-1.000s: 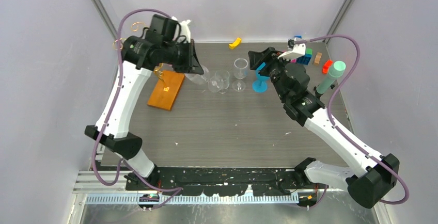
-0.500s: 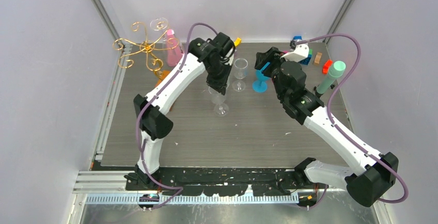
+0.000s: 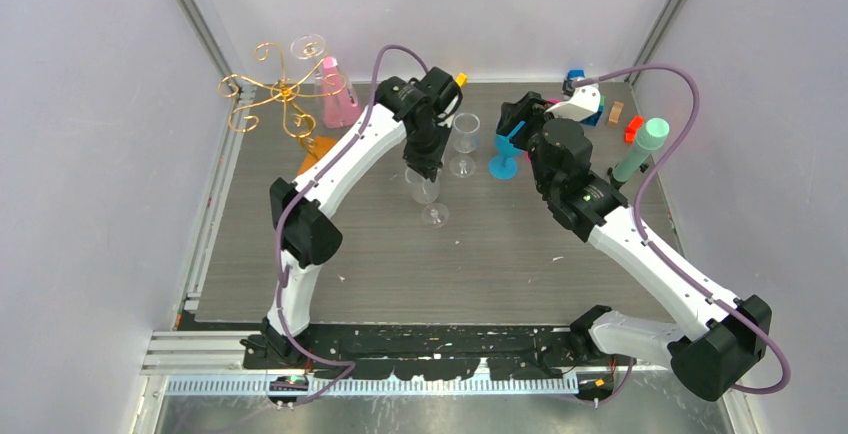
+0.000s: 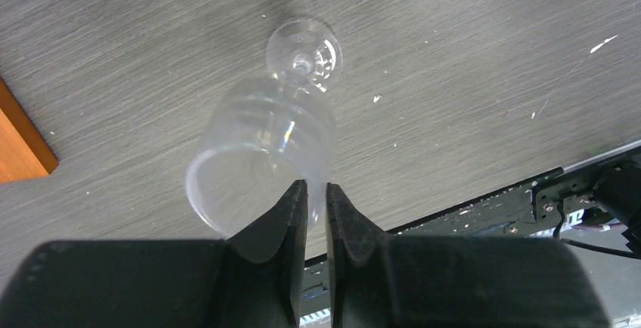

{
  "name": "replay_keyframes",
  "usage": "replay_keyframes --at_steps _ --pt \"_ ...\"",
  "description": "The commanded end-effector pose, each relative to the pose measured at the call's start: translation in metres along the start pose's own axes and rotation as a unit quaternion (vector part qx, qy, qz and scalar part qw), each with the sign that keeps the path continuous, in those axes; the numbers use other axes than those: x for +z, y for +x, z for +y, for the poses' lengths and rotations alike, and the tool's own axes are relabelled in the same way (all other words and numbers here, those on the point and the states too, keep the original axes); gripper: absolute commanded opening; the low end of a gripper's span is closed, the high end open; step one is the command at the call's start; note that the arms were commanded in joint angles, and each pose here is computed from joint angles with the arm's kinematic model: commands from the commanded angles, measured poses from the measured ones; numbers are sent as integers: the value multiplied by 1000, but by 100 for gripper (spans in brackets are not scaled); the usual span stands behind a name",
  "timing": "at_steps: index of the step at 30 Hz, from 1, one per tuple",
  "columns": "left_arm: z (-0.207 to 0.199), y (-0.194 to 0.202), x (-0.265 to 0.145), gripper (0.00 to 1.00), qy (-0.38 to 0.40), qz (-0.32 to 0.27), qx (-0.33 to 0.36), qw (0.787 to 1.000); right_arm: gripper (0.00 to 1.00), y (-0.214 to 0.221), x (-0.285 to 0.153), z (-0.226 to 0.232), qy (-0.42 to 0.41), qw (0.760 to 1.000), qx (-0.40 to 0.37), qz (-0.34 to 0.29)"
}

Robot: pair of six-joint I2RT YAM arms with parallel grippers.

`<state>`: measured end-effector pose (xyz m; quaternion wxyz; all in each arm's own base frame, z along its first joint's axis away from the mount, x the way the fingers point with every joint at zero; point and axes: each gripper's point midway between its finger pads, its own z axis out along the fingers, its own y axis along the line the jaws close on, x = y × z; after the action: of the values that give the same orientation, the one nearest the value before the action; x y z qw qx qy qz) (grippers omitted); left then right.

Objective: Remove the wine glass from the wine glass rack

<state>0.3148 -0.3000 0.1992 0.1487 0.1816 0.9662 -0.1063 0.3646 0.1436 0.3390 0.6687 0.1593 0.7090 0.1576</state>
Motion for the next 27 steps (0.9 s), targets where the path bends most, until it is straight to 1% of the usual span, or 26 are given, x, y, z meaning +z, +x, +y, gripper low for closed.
replay_keyframes --at_steps 1,4,7,10,15,19,23,25,27 --pt "-4 -14 -5 17 3 -32 1 999 67 -26 -5 -3 10 999 9 -34" --pt "-5 -16 -6 19 6 -34 2 999 67 -27 -4 -4 10 999 8 -35" --pt "-6 -22 -13 22 9 -48 3 999 66 -26 -4 -5 11 999 7 -33" --pt "-12 -27 -28 29 26 -62 5 998 66 -26 -5 -6 12 999 7 -32" --pt "-28 -28 -53 44 75 -78 9 994 66 -26 -6 -9 14 999 7 -31" --pt "-28 -31 -71 52 93 -97 2 991 66 -25 -7 -11 15 999 10 -29" --pt "-14 -51 -107 63 114 -158 -24 981 67 -24 -7 -10 12 999 11 -27" --pt "-6 -64 -130 70 134 -196 -38 971 66 -23 -6 -9 9 1000 11 -25" --pt "4 -79 -157 78 153 -245 -45 956 67 -21 -5 -6 5 1000 12 -21"
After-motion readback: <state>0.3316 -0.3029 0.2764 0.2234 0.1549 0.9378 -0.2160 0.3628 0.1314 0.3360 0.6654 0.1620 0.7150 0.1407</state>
